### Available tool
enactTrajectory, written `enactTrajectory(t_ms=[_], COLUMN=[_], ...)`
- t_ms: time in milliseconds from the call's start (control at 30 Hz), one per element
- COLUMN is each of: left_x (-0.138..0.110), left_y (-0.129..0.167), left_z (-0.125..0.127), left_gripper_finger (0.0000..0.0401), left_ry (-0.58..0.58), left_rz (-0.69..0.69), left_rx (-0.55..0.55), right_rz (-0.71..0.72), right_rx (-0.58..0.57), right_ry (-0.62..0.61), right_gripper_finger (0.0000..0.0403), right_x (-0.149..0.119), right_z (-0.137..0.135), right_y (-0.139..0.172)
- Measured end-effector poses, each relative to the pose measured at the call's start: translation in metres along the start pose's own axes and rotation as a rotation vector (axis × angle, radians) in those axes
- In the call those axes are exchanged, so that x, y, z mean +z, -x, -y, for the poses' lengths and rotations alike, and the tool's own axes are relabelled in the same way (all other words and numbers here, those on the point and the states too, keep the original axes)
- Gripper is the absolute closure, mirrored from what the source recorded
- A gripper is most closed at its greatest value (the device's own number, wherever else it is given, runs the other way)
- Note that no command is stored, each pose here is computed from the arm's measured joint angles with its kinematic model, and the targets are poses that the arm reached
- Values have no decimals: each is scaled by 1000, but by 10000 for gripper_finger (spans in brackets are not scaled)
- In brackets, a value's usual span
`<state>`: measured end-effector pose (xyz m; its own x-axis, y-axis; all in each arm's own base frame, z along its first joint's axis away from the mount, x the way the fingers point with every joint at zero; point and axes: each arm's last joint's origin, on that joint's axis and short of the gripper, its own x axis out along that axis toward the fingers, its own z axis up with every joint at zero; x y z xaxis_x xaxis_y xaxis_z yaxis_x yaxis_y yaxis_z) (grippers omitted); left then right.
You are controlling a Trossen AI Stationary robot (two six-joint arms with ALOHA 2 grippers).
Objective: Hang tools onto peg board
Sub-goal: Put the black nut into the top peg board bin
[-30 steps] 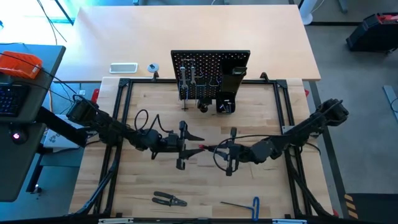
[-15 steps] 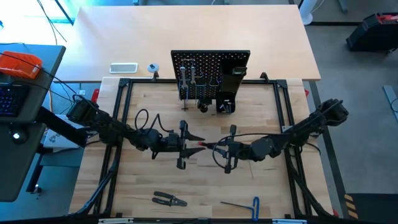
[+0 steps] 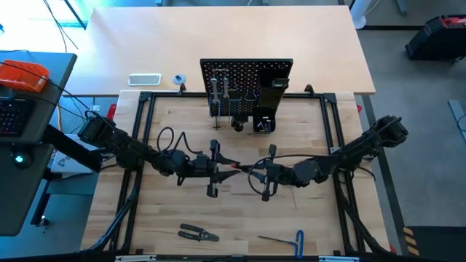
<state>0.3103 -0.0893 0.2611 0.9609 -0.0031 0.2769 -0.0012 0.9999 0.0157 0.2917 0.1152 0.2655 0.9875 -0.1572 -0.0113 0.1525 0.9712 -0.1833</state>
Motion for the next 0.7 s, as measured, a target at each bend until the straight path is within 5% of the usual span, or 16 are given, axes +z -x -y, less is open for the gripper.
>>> enactTrajectory(t_ms=[433, 700], left_x=[2, 2], left_y=[-5, -5], left_z=[1, 2], left_gripper_finger=[352, 356], left_ry=[-43, -64], left_rz=[-30, -23], left_rx=[-1, -20], right_rz=[5, 6], right_rx=[8, 10], right_ry=[-3, -3], right_gripper_finger=[386, 386], right_x=[0, 0], right_z=[1, 0], right_y=[-1, 0])
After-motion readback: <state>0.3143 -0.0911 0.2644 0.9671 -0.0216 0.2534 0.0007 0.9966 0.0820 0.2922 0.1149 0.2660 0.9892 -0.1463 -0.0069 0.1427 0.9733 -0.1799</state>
